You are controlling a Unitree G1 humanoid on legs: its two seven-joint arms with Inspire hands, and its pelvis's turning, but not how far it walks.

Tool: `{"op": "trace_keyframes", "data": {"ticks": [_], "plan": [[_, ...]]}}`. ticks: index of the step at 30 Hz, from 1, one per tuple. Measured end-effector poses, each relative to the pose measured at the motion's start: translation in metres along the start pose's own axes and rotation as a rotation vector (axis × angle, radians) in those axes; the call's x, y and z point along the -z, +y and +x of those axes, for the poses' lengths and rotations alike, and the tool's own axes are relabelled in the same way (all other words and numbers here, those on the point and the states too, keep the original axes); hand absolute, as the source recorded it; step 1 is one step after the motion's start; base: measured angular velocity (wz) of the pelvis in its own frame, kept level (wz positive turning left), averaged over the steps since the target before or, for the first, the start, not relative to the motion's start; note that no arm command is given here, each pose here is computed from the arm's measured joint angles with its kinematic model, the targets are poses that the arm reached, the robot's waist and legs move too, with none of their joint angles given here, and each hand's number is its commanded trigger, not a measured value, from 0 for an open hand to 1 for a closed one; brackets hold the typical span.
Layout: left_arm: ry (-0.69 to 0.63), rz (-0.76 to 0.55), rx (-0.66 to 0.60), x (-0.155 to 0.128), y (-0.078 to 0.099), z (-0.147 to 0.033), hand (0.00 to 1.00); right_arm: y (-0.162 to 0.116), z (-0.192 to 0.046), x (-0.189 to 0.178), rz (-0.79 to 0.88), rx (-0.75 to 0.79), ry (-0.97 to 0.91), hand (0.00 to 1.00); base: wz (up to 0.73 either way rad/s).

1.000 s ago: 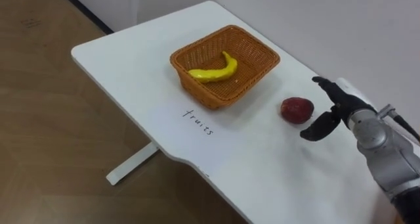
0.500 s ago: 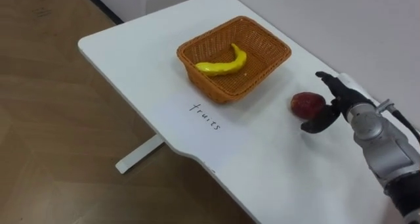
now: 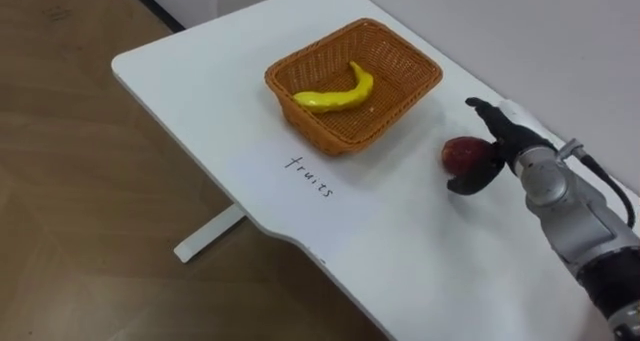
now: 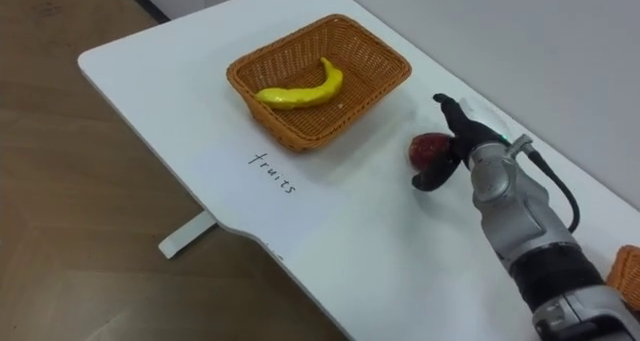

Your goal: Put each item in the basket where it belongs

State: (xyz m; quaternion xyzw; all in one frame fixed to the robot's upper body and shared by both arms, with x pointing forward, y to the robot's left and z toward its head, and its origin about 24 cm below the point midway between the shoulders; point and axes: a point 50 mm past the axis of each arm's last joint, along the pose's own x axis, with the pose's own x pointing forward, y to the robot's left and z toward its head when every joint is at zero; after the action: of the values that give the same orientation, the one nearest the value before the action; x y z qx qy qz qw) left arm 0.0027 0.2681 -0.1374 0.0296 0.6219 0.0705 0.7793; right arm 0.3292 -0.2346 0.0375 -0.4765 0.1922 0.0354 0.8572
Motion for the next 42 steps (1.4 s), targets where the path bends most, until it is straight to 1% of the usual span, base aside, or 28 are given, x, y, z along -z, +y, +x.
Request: {"op": "trace_keyframes", "data": {"ticks": [4, 17, 24, 33, 42], "plan": [[-0.001, 0.007, 0.005, -0.001, -0.001, 0.0, 0.0, 0.004, 0.0, -0.004, -0.011, -0.022, -0.022, 0.0, -0.02], [-0.021, 0.007, 0.006, -0.002, -0.002, 0.0, 0.0, 0.005, 0.001, -0.005, 0.005, -0.047, -0.039, 0.0, 0.0], [-0.036, 0.006, 0.003, -0.004, -0.003, 0.001, 0.0, 0.0, 0.002, -0.004, -0.006, -0.047, -0.036, 0.0, 0.0], [-0.062, 0.014, -0.006, -0.014, -0.003, 0.003, 0.0, -0.01, 0.006, -0.001, -0.017, -0.052, -0.023, 0.0, 0.0], [-0.048, 0.011, -0.022, -0.016, -0.001, 0.005, 0.0, -0.014, 0.008, 0.004, -0.026, -0.063, 0.007, 0.0, 0.0]]}}
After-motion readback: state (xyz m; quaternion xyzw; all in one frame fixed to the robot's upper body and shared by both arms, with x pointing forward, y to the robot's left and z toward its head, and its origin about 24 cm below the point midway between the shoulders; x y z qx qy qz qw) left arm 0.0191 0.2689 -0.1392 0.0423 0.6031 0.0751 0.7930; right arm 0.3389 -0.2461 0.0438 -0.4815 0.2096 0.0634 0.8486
